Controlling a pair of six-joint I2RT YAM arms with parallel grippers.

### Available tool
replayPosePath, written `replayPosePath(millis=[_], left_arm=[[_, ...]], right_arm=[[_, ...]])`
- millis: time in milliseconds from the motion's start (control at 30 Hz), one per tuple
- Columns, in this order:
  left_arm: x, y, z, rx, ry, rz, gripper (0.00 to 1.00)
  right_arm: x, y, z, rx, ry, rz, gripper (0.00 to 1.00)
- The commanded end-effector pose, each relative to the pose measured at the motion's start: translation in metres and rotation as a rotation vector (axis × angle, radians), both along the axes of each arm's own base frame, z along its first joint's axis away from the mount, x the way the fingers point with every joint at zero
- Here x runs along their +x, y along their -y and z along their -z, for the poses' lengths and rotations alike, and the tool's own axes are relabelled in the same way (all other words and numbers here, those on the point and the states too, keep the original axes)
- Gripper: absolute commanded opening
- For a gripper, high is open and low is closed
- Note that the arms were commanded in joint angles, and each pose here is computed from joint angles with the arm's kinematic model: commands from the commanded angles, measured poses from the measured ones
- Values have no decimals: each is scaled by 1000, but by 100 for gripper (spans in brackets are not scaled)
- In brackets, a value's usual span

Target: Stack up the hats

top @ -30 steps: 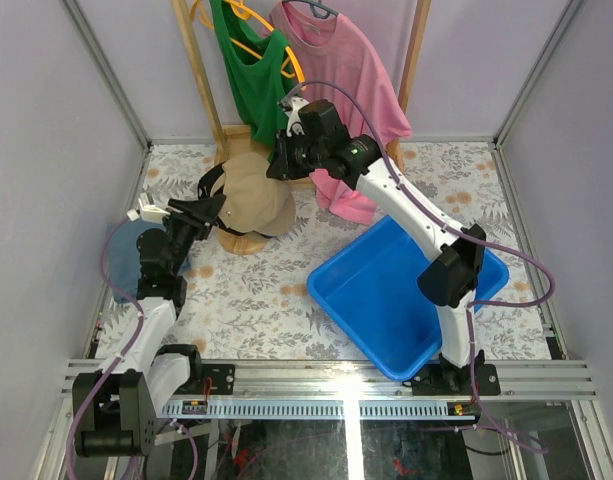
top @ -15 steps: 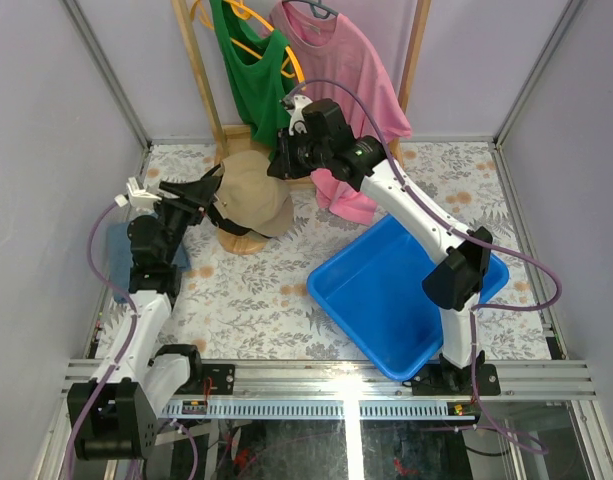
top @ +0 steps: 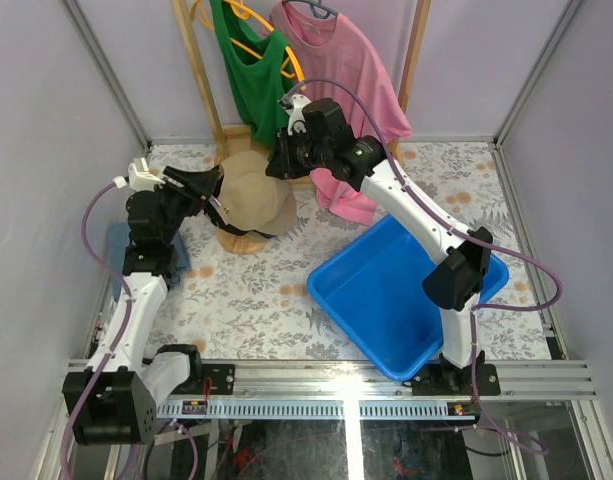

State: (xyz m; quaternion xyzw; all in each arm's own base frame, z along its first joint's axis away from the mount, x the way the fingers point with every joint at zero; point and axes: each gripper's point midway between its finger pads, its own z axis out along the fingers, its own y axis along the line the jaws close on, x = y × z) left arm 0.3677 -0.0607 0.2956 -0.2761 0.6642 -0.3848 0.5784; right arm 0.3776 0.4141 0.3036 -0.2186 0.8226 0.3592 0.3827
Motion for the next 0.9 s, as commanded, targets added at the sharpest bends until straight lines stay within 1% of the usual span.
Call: replayPosePath(millis=[0, 100, 167, 400, 600, 633, 733, 867], left_arm=[[4, -4, -3, 104, -16, -6, 47], [5, -5, -4, 135, -17, -1, 37], [5, -3, -5, 154, -13, 12, 34], [1, 5, -9, 202, 6, 74, 34], [0, 11, -7, 219, 1, 116, 36], [0, 11, -7, 222, -1, 116, 34], [2, 9, -8, 230, -5, 110, 21], [3, 6, -11, 238, -4, 89, 17]], right_arm=[[-13, -3, -64, 109, 126, -48, 20], [-13, -3, -66, 110, 131, -47, 20], [-12, -3, -66, 109, 131, -48, 20], [-11, -4, -66, 110, 131, -48, 20], [-11, -5, -68, 113, 134, -49, 20], [-10, -4, -69, 113, 137, -48, 20], [-11, -4, -71, 115, 142, -47, 20], [-10, -3, -72, 112, 150, -46, 20]])
